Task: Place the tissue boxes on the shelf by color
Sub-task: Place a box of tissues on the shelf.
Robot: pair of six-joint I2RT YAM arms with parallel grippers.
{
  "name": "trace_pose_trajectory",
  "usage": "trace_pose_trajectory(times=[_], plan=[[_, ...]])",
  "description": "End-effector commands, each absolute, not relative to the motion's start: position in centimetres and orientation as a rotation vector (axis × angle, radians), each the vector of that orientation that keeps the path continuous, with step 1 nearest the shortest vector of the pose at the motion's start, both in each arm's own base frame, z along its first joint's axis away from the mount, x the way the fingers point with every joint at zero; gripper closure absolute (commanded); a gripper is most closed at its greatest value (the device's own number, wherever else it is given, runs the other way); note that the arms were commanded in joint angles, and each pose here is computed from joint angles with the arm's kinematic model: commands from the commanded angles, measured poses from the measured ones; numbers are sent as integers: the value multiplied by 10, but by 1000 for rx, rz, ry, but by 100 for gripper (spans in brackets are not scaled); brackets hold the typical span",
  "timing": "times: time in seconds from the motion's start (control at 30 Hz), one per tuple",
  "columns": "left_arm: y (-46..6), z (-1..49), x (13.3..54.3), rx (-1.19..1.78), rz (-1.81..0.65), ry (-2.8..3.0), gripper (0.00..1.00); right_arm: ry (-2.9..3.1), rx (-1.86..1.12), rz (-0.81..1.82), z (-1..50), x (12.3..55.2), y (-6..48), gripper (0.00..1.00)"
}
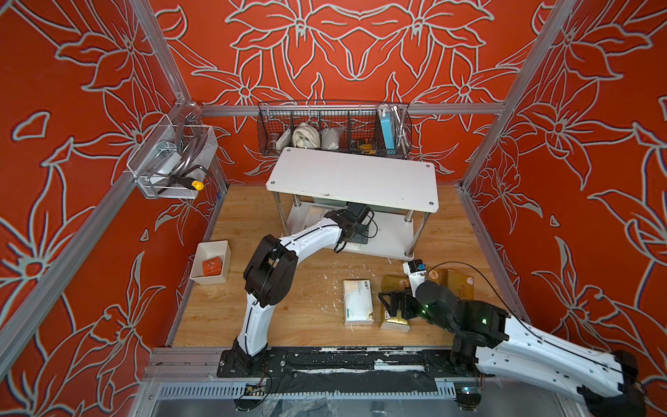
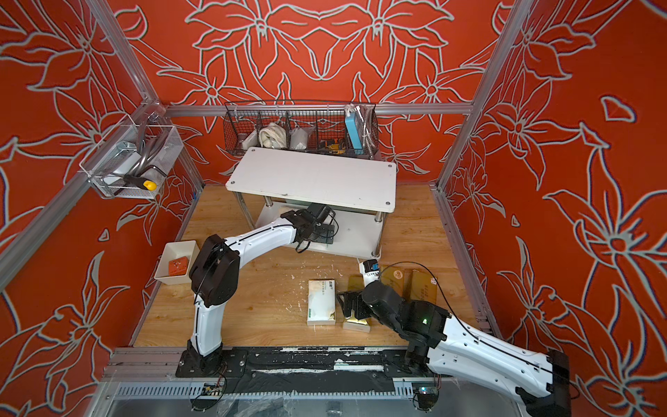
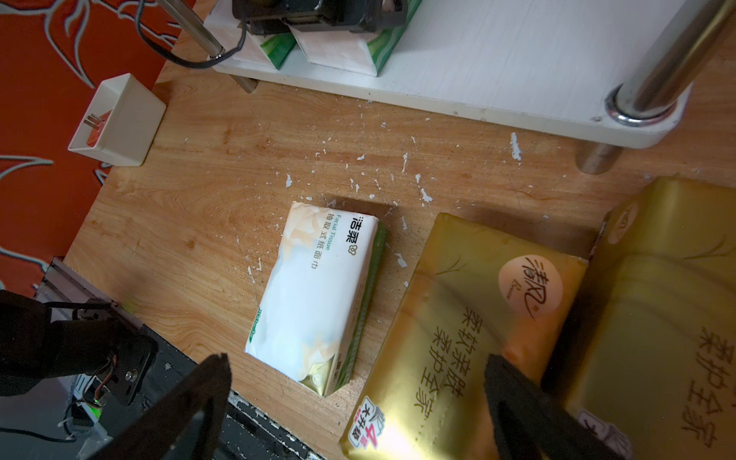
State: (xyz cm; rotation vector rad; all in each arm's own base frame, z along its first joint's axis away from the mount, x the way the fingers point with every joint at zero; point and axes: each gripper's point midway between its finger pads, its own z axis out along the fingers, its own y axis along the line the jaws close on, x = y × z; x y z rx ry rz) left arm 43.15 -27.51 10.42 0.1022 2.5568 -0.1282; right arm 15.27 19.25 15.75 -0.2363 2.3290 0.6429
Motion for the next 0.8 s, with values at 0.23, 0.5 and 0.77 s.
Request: trace_pose_trajectory(times=[0.23, 0.5, 0.77], plan=[[-271, 135, 418, 90, -206, 2521, 1, 2340, -230, 604, 149, 154, 190, 1], [-276, 135, 411, 98, -230, 2530, 1, 2342, -231, 602, 149, 155, 190, 1], [-283, 131, 406, 112, -236, 2539, 1, 2339, -228, 596, 149, 154, 188, 1]])
